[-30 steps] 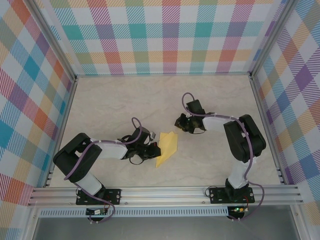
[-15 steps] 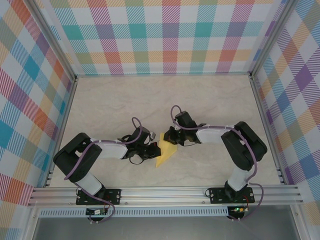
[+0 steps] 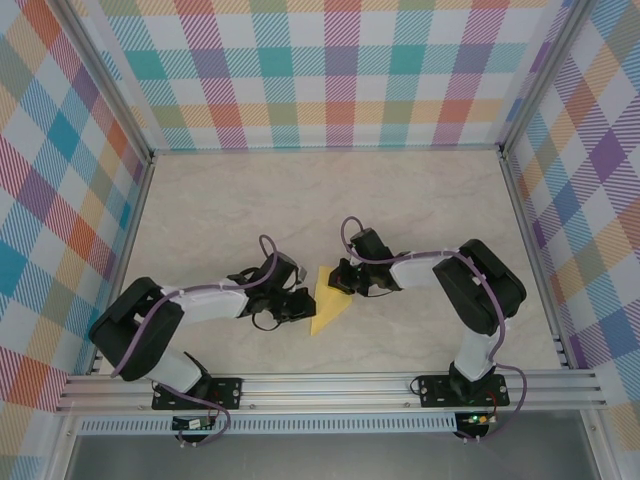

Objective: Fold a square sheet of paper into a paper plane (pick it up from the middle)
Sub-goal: Fourth fold the wing at the center of the table.

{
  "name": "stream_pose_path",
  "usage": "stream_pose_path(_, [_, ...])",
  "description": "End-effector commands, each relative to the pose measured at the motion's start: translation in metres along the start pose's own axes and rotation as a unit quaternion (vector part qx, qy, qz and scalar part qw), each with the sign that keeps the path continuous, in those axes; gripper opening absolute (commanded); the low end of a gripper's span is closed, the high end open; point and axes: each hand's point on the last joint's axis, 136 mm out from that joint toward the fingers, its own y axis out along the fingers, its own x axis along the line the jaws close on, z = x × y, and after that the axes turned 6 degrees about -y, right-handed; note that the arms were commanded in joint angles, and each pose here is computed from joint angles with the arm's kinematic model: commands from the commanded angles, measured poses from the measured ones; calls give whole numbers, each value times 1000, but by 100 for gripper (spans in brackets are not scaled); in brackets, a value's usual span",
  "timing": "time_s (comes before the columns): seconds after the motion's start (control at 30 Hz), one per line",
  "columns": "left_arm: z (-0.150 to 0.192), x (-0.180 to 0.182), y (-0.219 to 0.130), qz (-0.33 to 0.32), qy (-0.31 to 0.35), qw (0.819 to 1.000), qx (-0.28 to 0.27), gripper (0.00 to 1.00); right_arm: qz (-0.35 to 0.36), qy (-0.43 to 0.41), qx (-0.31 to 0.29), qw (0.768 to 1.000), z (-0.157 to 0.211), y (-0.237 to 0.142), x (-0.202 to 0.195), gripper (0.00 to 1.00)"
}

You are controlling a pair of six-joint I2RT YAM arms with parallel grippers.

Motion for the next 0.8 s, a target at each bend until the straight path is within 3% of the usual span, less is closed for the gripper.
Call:
stream_pose_path(0.0, [-15,-32,-18,42,-6,999,-28,14,79,30,19,996,23,5,-48,5])
stream_pose_path(0.23, [-34,-58,0,107,-42,993,-27,15,80,33,18,996,22,6,-49,5])
stream_pose_path(0.53, [-10,-14,40,67,-92,993,41,14,88,36,21,995,26,7,-56,5])
stream_pose_path(0.77, [29,20,33,24,-77,992,95,15,99,41,20,994,29,6,-62,5])
